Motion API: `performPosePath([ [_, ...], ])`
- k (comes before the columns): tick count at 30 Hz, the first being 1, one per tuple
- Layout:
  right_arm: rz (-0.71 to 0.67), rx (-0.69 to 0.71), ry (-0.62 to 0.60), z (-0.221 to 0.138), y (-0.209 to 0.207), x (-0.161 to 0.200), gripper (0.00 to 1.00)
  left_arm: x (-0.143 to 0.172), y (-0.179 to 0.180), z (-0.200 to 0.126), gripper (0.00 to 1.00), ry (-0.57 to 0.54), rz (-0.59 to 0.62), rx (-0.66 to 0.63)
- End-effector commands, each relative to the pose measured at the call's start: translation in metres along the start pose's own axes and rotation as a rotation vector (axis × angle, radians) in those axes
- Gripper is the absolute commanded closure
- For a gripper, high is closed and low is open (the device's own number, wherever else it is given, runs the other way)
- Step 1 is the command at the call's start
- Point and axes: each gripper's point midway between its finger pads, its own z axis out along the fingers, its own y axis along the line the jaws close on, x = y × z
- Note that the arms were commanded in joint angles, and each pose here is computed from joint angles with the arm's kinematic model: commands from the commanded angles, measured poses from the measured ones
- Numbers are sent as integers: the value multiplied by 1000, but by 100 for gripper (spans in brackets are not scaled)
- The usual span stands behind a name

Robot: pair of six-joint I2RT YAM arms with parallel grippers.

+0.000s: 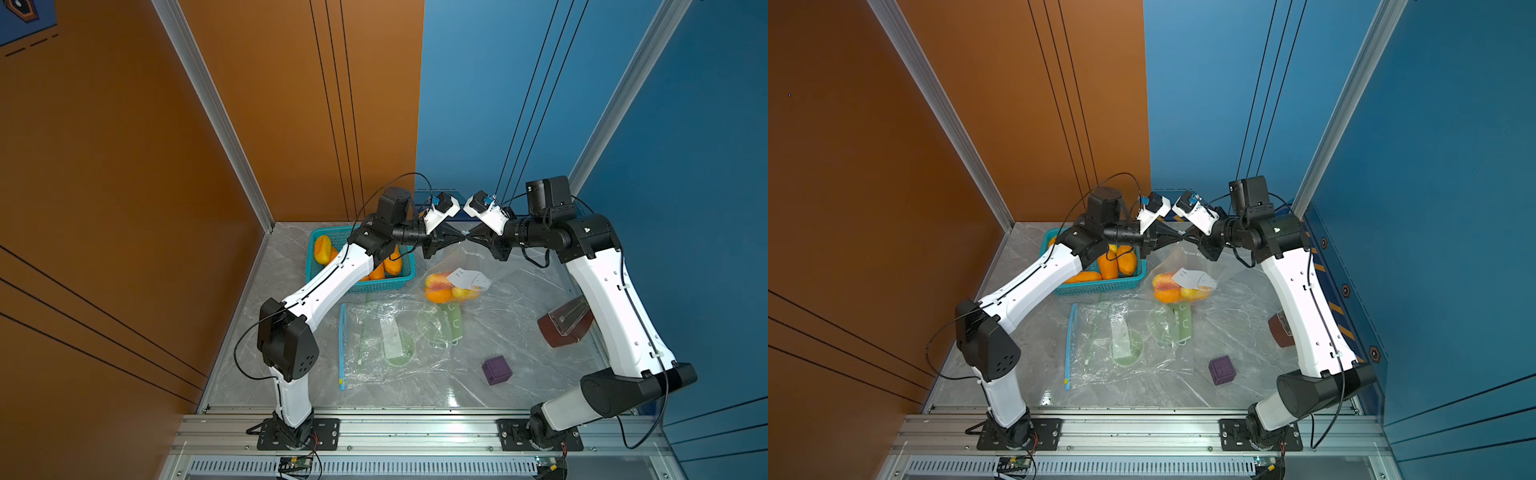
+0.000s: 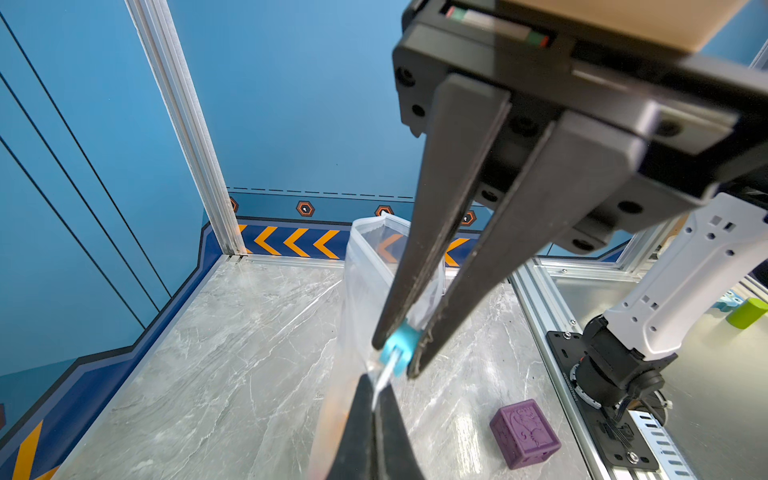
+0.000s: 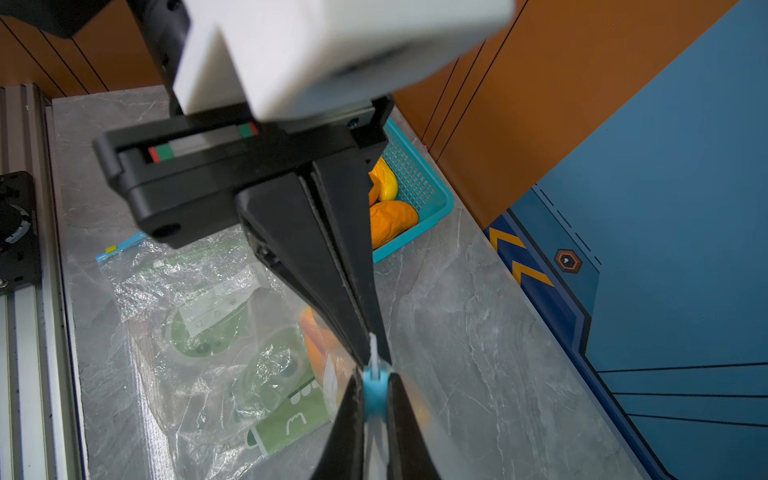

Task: Place the mango in a zip-top bag and seal the zipper
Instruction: Zip the zipper on the zipper food storage bag.

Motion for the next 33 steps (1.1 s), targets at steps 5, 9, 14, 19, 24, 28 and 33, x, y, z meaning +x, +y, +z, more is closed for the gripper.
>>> performPosePath([
  [5, 22, 50, 102, -9, -5, 27, 100, -15, 21, -13, 100, -36, 2, -41],
  [9, 21, 37, 81, -10, -3, 22, 100, -12, 20, -10, 100, -35, -8, -22],
  [14, 21, 16, 50, -10, 1, 16, 100, -17, 10, -5, 95, -50, -30, 58],
  [19, 24, 10, 49, -10, 2, 16, 100, -25, 7, -7, 70, -66, -40, 91],
  [24, 24, 2, 46, -9, 3, 16, 100, -23, 7, -8, 70, -65, -47, 98],
  [28, 24, 0, 45, -8, 3, 16, 100, -23, 6, -8, 67, -64, -52, 107],
  [33, 24, -2, 44, -8, 4, 16, 100, -18, -3, -5, 51, -62, -69, 168],
])
